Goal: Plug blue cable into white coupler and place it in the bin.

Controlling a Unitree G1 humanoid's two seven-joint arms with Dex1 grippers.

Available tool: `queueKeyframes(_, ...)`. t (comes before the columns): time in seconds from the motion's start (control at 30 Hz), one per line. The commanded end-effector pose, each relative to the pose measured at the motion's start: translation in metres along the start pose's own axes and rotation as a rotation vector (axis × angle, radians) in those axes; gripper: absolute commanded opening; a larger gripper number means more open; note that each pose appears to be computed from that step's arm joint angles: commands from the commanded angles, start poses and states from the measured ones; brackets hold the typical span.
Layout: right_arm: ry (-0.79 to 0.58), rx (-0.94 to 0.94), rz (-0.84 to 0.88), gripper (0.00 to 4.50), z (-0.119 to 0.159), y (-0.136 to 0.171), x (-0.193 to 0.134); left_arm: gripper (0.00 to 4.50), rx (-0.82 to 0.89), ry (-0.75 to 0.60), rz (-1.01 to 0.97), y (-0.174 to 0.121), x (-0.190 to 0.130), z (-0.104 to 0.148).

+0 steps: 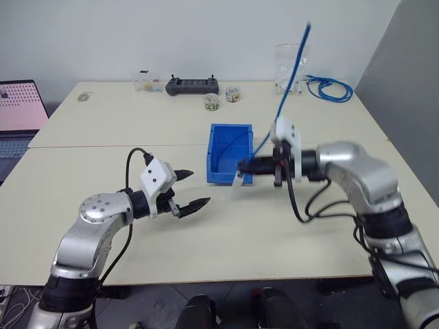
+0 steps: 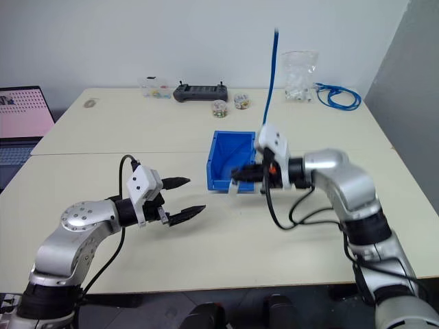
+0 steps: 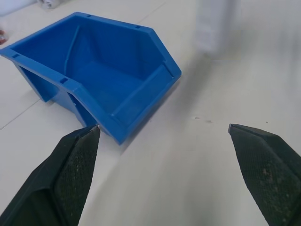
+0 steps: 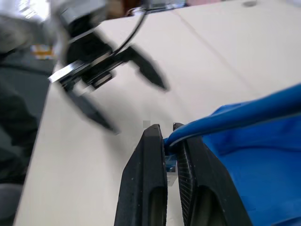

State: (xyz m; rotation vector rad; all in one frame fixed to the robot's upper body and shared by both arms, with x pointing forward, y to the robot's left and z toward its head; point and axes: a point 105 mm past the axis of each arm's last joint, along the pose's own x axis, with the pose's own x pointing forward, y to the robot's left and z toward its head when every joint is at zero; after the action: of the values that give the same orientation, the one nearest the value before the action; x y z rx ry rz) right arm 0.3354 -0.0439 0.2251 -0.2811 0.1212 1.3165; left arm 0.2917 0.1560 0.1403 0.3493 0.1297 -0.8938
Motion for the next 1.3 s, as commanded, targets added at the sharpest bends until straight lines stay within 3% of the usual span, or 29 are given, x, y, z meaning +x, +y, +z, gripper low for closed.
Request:
queueKeyframes(0.03, 0.04, -0.028, -0.017, 0.03, 0.005, -0.02, 0.013, 4.5, 0.073, -0.026, 0.071, 0.004, 0.002, 0.015)
queueKeyframes(0.23, 0.199, -0.104, -0.053, 0.03, 0.0, -0.055, 0.041, 4.5, 0.11, -0.055, 0.065, 0.0, 0.015, 0.023)
queueKeyframes(0.3, 0.314, -0.166, -0.088, 0.74, -0.008, -0.069, 0.053, 4.5, 0.119, -0.072, 0.04, -0.004, 0.022, 0.028)
queueKeyframes(0.33, 0.352, -0.195, -0.101, 0.89, -0.009, -0.073, 0.056, 4.5, 0.123, -0.074, 0.031, -0.005, 0.023, 0.029)
queueKeyframes(0.4, 0.366, -0.225, -0.131, 1.38, -0.005, -0.078, 0.061, 4.5, 0.132, -0.072, 0.034, -0.004, 0.024, 0.029)
queueKeyframes(0.63, 0.204, -0.273, -0.237, 3.04, 0.036, -0.085, 0.076, 4.5, 0.138, -0.08, 0.056, 0.001, 0.029, 0.03)
queueKeyframes(0.83, -0.001, -0.213, -0.376, 4.36, 0.069, -0.103, 0.055, 4.5, 0.11, -0.108, 0.093, 0.006, 0.033, 0.035)
queueKeyframes(0.93, -0.05, -0.203, -0.346, 4.47, 0.07, -0.105, 0.038, 4.5, 0.1, -0.109, 0.172, 0.02, 0.028, 0.035)
queueKeyframes(1.07, -0.067, -0.24, -0.269, 4.47, 0.047, -0.093, 0.009, 4.5, 0.046, -0.112, 0.329, 0.053, 0.009, 0.036)
queueKeyframes(1.17, -0.05, -0.213, -0.22, 4.47, 0.02, -0.069, -0.011, 4.5, 0.03, -0.095, 0.387, 0.066, -0.002, 0.035)
queueKeyframes(1.3, 0.009, -0.101, -0.143, 4.47, -0.024, -0.013, -0.048, 4.5, 0.031, -0.075, 0.452, 0.08, -0.019, 0.031)
